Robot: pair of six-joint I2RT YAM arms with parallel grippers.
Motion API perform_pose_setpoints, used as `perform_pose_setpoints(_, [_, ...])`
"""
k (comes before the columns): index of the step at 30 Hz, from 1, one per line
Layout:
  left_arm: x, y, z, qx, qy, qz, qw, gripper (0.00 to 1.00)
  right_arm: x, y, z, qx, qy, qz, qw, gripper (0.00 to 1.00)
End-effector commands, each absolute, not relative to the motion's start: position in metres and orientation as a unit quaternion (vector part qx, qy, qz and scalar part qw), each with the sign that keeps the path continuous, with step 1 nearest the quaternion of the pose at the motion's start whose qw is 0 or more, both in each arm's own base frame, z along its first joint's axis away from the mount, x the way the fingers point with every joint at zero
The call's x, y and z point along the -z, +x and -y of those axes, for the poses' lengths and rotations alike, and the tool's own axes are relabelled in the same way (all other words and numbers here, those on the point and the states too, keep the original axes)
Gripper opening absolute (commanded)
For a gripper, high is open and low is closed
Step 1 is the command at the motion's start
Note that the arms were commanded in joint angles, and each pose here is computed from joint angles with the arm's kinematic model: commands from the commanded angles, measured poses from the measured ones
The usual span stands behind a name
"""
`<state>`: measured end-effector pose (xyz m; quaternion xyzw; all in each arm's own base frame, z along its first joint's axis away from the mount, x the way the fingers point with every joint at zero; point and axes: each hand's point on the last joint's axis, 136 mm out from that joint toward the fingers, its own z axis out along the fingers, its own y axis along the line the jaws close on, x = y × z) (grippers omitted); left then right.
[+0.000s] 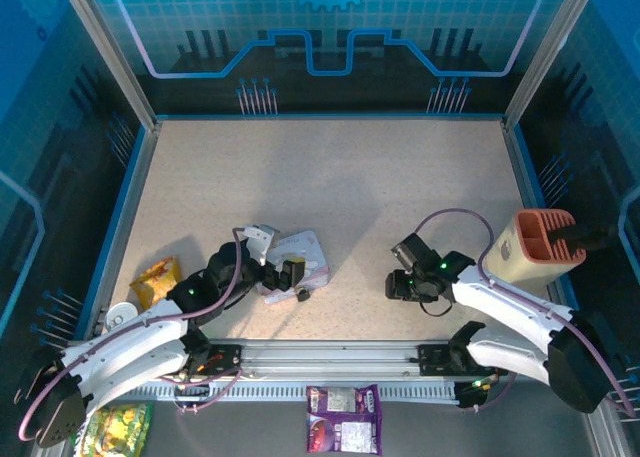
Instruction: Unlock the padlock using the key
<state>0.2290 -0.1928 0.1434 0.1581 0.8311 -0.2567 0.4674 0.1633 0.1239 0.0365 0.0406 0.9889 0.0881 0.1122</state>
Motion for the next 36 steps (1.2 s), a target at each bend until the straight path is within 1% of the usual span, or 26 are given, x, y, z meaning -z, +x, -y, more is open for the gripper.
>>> perform_pose_setpoints(1, [-0.15, 0.231, 0.195, 0.262, 0.162, -0.817, 0.488, 0.99, -0.028, 0.162, -0.123, -0.08, 0.051, -0.99, 0.108, 0.5])
perform_pose_setpoints(6, [-0.149, 0.231, 0.196, 0.261, 0.163, -0.818, 0.486, 0.99, -0.018, 0.164, -0.125, -0.077, 0.053, -0.99, 0.105, 0.45])
perform_pose_setpoints(18, [-0.145, 0.235, 0.195, 0.252, 0.159, -0.822, 0.485, 0.99, -0.006, 0.169, -0.136, -0.091, 0.05, -0.99, 0.094, 0.37])
perform_pose_setpoints(29, [-0.145, 0.236, 0.192, 0.245, 0.154, -0.823, 0.489, 0.99, 0.0, 0.167, -0.138, -0.094, 0.045, -0.991, 0.088, 0.21])
perform_pose_setpoints(36, [-0.144, 0.237, 0.191, 0.243, 0.153, -0.823, 0.49, 0.99, -0.003, 0.169, -0.139, -0.096, 0.044, -0.99, 0.095, 0.14])
